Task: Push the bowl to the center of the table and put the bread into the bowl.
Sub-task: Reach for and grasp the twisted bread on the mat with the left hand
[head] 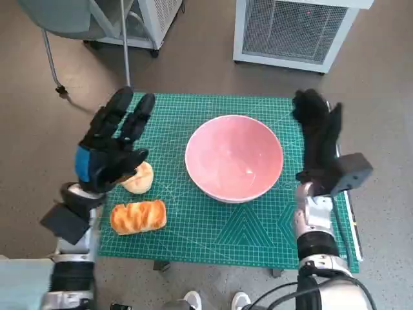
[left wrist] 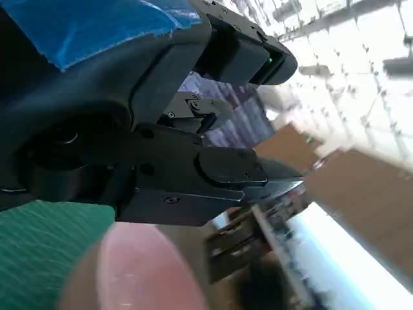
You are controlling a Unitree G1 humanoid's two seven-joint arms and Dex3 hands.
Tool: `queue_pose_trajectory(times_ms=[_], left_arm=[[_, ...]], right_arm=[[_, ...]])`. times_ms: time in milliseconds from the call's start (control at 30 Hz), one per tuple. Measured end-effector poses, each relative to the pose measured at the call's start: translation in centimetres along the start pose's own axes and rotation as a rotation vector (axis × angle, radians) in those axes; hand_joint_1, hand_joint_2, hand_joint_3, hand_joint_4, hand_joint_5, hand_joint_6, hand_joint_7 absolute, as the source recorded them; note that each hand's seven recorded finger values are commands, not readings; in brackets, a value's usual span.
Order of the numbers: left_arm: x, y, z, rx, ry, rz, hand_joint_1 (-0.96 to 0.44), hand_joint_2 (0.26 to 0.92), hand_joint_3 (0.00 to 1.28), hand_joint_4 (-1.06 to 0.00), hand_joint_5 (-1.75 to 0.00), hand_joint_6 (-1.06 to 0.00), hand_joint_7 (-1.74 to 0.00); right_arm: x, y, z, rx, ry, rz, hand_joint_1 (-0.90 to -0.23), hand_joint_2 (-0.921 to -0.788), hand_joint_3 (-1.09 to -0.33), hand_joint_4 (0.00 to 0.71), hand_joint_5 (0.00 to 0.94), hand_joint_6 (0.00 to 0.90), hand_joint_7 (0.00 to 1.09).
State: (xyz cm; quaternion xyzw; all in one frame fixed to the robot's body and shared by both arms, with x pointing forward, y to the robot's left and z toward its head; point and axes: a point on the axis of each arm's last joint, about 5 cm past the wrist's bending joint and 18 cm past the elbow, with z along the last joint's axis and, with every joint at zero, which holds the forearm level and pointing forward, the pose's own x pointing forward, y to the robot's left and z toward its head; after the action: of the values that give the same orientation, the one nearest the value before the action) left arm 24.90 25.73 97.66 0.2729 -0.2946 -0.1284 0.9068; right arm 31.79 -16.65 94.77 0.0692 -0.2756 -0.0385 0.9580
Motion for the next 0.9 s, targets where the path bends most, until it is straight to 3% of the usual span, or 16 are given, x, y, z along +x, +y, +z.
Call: queue_pose_trajectory(times_ms=[167, 367, 600, 667, 900], left_arm=[[-1.1, 3.4, 1.2, 0.159, 0.073, -0.129, -0.27, 0.904, 0.07, -0.28, 0.00, -0.45, 0.00], [-1.9, 5.8, 3.1, 0.236, 0.201, -0.258, -0.05, 0.843, 0.01, -0.26, 0.00, -0.42, 0.00], [-2.4, 6.3, 4.3, 0.247, 0.307, -0.330, 0.02, 0.831, 0.00, -0.25, 0.00, -0.41, 0.00], [-2.4, 6.2, 4.6, 0.251, 0.329, -0.351, 0.09, 0.832, 0.01, -0.19, 0.00, -0.36, 0.00], [-2.6, 6.9, 7.2, 0.422, 0.505, -0.612, 0.17, 0.868, 0.03, -0.10, 0.00, -0.25, 0.00]], right_arm=[[-0.06, -0.4, 1.6, -0.038, -0.154, 0.031, -0.492, -0.921, -0.803, 0.290, 0.004, 0.001, 0.65], [-0.38, -0.2, 3.1, -0.080, -0.282, 0.093, -0.509, -0.921, -0.784, 0.300, 0.008, -0.001, 0.69], [-0.66, -0.2, 3.9, -0.103, -0.326, 0.130, -0.510, -0.921, -0.778, 0.302, 0.009, -0.001, 0.70], [-0.68, 0.0, 4.0, -0.107, -0.328, 0.140, -0.500, -0.921, -0.787, 0.302, 0.009, -0.001, 0.69], [-0.92, 0.2, 4.9, -0.140, -0.380, 0.183, -0.493, -0.921, -0.794, 0.303, 0.008, -0.001, 0.67]])
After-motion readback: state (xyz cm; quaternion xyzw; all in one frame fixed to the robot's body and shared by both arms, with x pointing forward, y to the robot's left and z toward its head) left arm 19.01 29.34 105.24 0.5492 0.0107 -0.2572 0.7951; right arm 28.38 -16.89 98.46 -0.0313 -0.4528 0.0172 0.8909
